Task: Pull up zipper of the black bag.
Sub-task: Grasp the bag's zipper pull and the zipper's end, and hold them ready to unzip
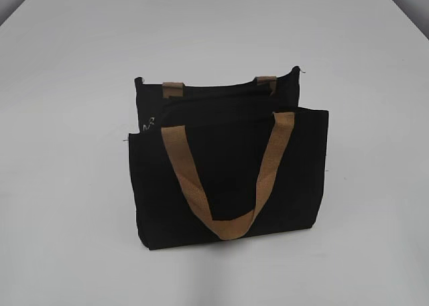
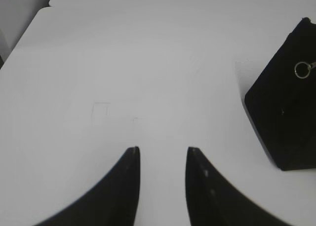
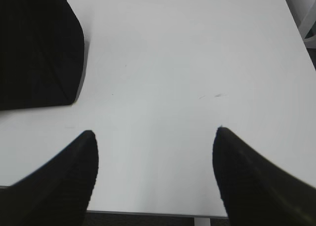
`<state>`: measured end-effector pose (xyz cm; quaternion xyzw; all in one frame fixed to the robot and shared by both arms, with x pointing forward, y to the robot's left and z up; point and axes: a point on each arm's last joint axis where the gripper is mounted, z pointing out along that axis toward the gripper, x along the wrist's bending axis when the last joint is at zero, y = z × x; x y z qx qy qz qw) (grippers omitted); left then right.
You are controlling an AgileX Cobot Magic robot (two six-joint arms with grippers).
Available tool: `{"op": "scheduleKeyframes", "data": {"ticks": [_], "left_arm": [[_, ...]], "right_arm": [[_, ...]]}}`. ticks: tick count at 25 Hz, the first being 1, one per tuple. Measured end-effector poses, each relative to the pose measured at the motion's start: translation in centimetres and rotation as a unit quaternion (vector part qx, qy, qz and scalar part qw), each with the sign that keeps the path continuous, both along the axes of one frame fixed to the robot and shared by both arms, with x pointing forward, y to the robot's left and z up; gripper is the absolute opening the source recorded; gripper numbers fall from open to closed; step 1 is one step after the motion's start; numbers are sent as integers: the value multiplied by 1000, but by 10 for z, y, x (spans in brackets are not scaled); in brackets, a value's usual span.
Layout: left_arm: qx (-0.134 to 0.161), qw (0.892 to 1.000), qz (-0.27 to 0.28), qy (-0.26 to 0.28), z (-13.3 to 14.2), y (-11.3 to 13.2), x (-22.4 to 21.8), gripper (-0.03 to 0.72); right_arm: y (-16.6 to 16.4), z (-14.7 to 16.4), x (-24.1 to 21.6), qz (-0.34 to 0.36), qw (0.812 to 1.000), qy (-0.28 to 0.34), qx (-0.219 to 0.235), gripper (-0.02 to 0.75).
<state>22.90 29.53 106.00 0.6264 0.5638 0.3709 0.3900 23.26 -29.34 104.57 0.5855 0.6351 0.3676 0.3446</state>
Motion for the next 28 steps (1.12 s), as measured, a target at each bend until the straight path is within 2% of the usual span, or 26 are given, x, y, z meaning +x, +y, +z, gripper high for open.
{"op": "scheduleKeyframes", "data": {"ticks": [28], "left_arm": [[0,1000,-3,0,0,0,0,239]], "right_arm": [[0,0,0,0,1000,0,0,560]]}}
